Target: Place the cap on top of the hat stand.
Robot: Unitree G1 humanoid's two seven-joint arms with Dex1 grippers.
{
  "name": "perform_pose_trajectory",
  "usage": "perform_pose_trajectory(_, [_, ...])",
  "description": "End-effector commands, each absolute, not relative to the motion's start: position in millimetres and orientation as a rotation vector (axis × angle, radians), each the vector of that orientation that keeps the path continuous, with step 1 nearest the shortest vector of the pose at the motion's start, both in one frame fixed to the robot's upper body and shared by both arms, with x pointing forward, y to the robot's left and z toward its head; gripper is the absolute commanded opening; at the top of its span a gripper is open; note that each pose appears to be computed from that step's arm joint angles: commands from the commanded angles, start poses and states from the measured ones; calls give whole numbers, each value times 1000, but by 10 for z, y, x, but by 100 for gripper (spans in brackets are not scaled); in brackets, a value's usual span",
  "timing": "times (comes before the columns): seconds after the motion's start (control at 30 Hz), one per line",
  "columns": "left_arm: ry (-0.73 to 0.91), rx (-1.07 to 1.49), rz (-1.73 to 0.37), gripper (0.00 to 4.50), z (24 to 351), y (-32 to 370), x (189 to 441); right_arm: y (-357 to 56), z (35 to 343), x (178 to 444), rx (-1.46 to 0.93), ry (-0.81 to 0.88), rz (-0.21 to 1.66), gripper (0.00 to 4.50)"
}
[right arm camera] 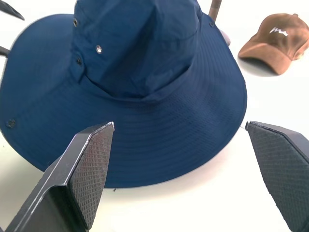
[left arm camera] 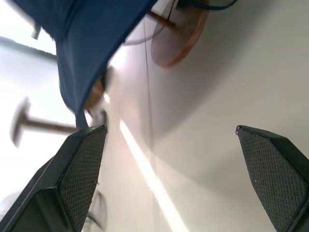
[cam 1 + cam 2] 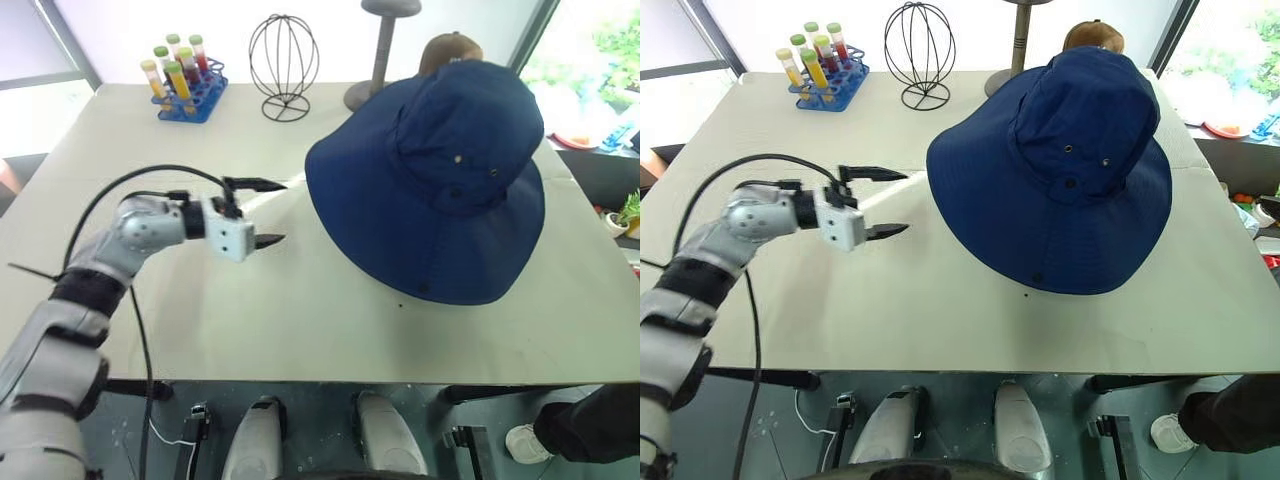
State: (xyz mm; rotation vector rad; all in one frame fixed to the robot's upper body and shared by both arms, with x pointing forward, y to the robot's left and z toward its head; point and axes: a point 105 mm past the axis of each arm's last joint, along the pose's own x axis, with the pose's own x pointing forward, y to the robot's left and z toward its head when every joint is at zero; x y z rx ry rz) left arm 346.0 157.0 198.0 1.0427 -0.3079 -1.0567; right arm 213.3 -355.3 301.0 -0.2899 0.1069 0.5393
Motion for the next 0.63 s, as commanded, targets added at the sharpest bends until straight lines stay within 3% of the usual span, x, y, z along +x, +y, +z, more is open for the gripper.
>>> perform_pose_trajectory(0.03, [-83, 583, -1049, 448, 2536, 1900, 3330, -3531, 3185, 2126, -345, 73, 553, 450])
perform_pose_trajectory(0.17, [51, 280, -1113, 448, 3014, 2191, 3056, -3529, 3221, 2190, -352, 68, 575, 450])
perform_pose_trajectory(0.33, [13, 296, -1148, 448, 3475, 2341, 2848, -3552, 3290, 2294, -354, 56, 596, 450])
perform_pose_trajectory(0.63, [43, 468, -1165, 448, 3568, 2262, 2840, -3475, 3157, 2446, -328, 63, 654, 450])
